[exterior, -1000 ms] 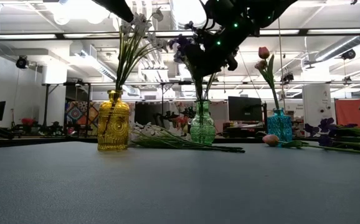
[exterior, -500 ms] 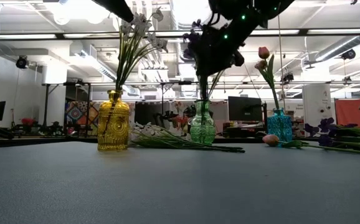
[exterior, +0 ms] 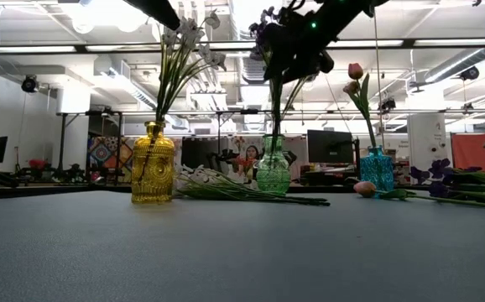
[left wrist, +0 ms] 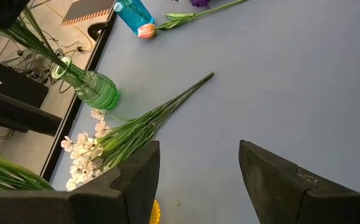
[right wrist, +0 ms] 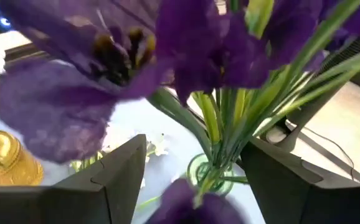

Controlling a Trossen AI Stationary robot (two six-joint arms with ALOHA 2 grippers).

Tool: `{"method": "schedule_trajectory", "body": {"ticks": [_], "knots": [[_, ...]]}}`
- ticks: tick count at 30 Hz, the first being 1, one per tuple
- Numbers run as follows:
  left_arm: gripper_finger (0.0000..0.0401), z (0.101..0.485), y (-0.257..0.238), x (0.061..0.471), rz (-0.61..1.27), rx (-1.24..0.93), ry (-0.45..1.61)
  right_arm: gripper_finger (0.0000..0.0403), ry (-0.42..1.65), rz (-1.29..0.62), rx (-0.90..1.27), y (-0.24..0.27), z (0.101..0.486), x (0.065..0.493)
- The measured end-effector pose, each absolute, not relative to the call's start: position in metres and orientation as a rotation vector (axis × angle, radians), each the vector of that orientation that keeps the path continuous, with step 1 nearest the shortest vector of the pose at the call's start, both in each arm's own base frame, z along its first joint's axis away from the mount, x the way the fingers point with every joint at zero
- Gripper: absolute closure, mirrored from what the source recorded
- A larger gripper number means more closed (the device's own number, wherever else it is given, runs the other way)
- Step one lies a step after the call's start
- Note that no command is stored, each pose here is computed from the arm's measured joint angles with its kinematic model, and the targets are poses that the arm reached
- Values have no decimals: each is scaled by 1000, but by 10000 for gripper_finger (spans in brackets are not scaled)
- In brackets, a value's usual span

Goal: Sort flowers into vase by color
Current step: Put the left purple flowers into the green vase

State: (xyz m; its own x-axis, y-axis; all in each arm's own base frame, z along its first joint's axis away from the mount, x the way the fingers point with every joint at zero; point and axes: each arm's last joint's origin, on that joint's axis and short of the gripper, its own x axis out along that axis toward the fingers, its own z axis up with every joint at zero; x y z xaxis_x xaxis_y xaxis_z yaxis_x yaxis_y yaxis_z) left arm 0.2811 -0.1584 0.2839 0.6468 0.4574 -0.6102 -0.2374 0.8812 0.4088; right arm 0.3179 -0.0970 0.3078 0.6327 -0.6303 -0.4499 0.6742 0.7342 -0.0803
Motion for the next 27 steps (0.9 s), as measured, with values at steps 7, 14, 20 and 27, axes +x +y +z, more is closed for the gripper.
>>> {"method": "schedule_trajectory", "body": {"ticks": [7, 14, 20, 27], "knots": [[200, 284, -158, 281, 405, 298, 770, 123, 529, -753, 84, -103, 297, 322], [200, 284, -158, 281, 405, 298, 771, 80, 576, -743, 85, -104, 292, 320], [200, 284, -158, 281, 405, 297, 770, 41, 614, -680, 103, -108, 289, 318], [200, 284, -158, 281, 405, 297, 769, 37, 619, -646, 33, -107, 293, 319]]}}
